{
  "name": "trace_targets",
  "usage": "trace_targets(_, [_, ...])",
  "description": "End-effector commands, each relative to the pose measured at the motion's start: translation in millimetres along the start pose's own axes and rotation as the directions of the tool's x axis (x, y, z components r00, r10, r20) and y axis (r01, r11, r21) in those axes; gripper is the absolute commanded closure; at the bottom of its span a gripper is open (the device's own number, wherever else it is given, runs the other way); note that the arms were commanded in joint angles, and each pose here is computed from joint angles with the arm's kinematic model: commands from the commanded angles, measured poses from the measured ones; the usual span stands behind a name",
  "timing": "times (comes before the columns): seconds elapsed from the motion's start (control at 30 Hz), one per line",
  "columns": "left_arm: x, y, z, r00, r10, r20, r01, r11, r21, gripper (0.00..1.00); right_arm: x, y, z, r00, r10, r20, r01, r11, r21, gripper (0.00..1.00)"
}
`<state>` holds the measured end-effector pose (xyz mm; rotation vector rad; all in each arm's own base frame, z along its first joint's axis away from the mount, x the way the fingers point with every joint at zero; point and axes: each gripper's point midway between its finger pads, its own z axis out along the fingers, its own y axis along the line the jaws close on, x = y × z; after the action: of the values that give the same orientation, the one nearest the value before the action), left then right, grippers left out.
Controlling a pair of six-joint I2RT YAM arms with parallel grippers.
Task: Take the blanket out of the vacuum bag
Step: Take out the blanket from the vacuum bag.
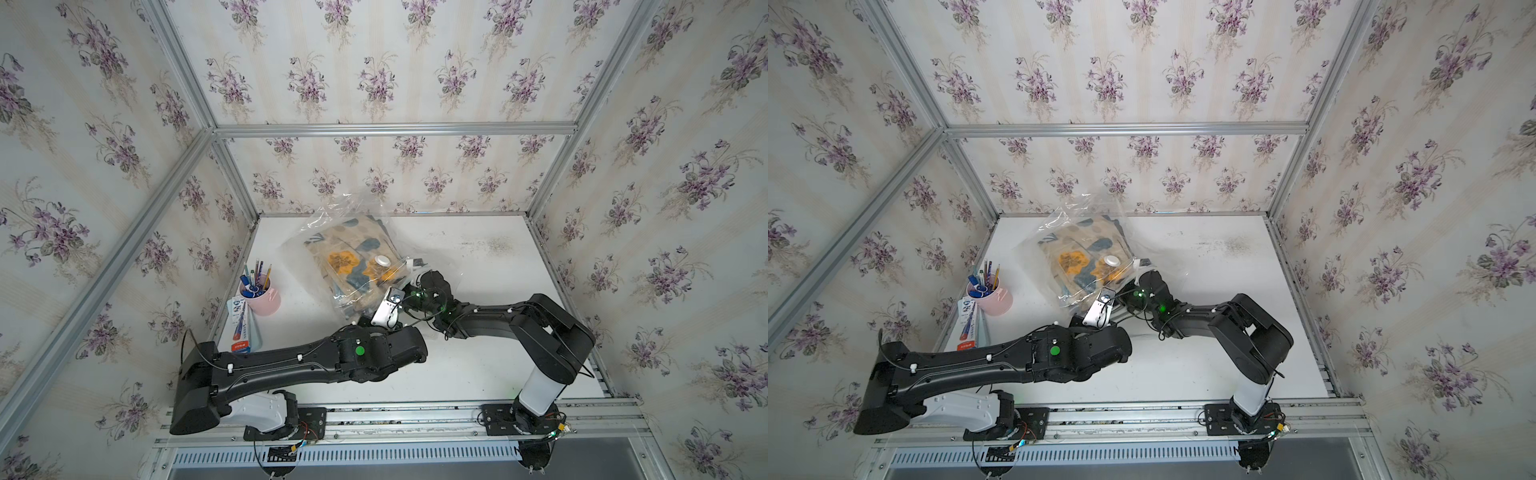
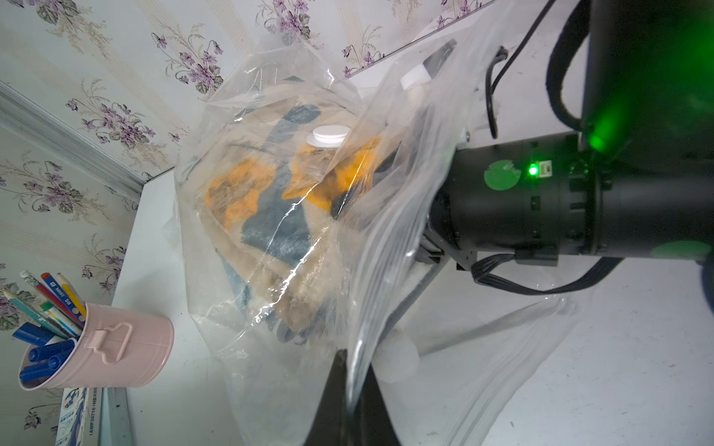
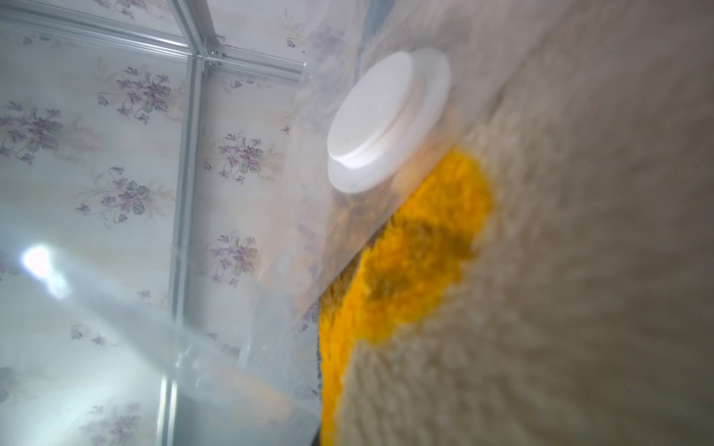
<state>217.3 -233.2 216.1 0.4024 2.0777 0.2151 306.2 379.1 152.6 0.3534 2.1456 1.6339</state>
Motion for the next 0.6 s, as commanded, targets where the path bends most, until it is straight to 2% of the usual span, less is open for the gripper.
trace_targets(0.0, [-2,6,0,1.0,0.007,0.011,-0.007,1.0,-0.026,0.94,6,19,-5,1.0,-0.009,-0.012,0.008,0.998,-0.057,0.97])
trace_targets(0.07, [-2,7,0,1.0,0.005,0.012,-0.004,1.0,-0.03,0.94,8,20,-7,1.0,-0.005,-0.02,0.004,0.998,-0.06,0.92])
trace_targets(0.13, [-1,7,-1,1.0,0.003,0.012,-0.002,1.0,-0.029,0.94,10,12,-8,1.0,0.0,-0.023,-0.001,1.0,-0.031,0.82])
trace_targets(0.3, [1,9,-1,1.0,0.005,0.007,-0.004,0.999,-0.032,0.93,16,-11,-13,0.999,0.03,-0.03,-0.03,0.999,0.013,0.67])
trace_targets(0.57, [1,9,-1,1.0,0.007,0.011,-0.007,0.999,-0.034,0.91,28,-17,-18,0.995,0.068,-0.067,-0.068,0.998,0.009,0.64])
